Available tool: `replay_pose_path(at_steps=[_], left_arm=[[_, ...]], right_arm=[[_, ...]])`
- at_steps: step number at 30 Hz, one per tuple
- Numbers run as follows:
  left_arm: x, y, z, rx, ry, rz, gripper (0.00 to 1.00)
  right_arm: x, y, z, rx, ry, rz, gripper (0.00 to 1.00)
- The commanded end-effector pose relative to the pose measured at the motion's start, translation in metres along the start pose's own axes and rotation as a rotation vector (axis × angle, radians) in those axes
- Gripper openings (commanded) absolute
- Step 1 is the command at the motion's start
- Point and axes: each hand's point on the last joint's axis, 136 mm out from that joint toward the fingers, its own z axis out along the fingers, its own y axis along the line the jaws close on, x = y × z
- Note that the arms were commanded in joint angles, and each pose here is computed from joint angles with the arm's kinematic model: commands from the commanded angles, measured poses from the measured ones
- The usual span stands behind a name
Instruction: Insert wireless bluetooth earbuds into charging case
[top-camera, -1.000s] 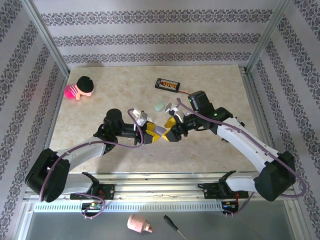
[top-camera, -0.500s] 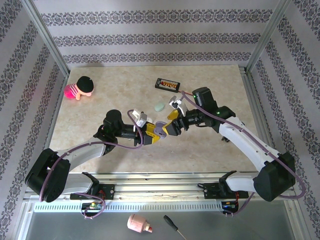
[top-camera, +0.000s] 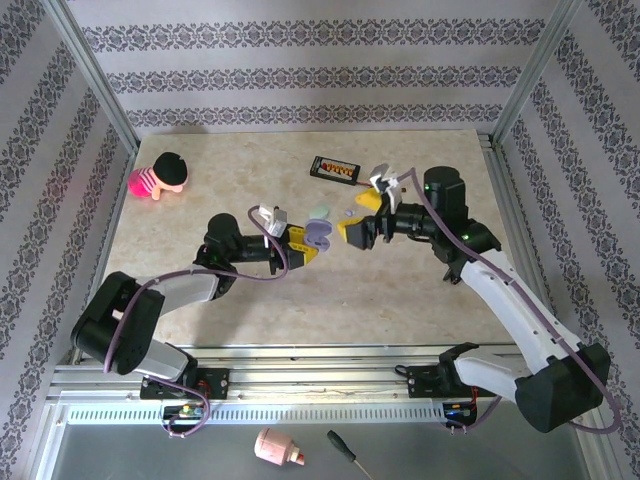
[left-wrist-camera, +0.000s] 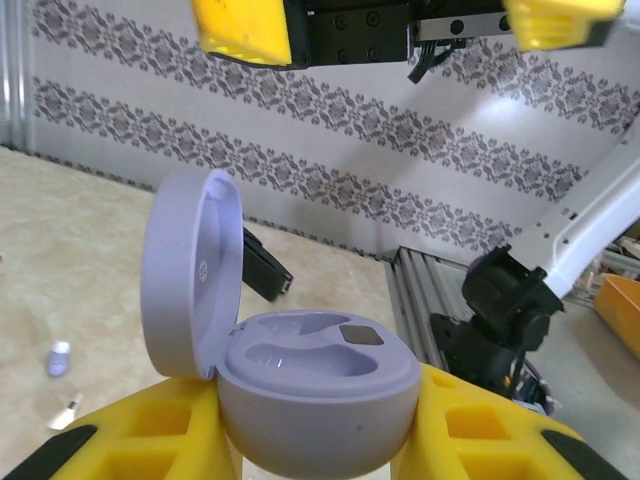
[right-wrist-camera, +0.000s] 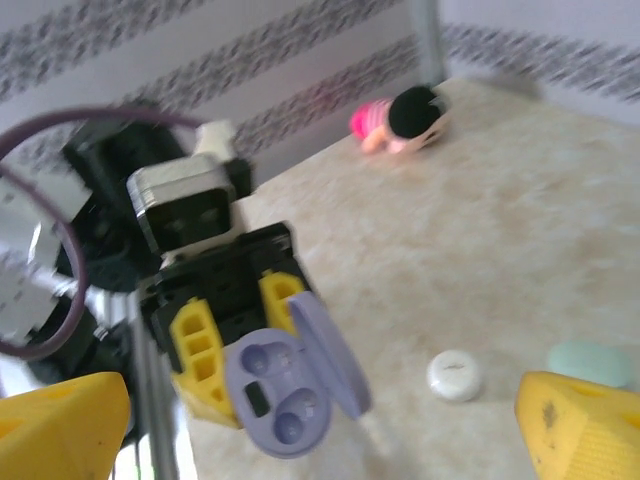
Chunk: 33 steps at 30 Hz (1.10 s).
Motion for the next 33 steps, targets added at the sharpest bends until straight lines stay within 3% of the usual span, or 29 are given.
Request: replay_pose_path(at_steps=[1,7,12,17,21,24,28,33], left_arm=[[-0.044,0.003,-0.005,-0.006,-0.111,0.139,0.35],[-0.057,0.02,-0.013,-0.09,-0.148,0.225,0.35],[-0.063,0.023,-0.019,-0.167,-0.174,0.294,0.35],[-0.059,0.018,-0.028,-0.213,-0.18,0.333,0.35],[-0.051,0.016,-0.036,-0.258,-0.173,0.327,0.35],[-0.042,0.012,-0.042,-0.286,-0.161,0.323,0.35],[-0.036,0.005,-0.05,-0.308,-0.159,0.325,0.35],[-0.028,-0.004,-0.059,-0.335,-0.158,0.315,0.35]], right_arm=[[-0.029,-0.046,-0.017,0.211,-0.15,0.133,0.98],[-0.005,-0.126,-0.036,0.551,-0.167,0.333,0.94],[0.036,-0.159,-0.02,0.635,0.013,0.383,0.9],[0.073,-0.187,0.003,0.711,0.248,0.268,0.8],[0.108,-0.206,0.016,0.819,0.574,0.123,0.8],[0.123,-0.219,0.029,0.856,0.722,0.053,0.73],[0.131,-0.229,0.056,0.856,0.803,0.0,0.6],[0.134,-0.245,0.082,0.922,0.893,-0.098,0.52]])
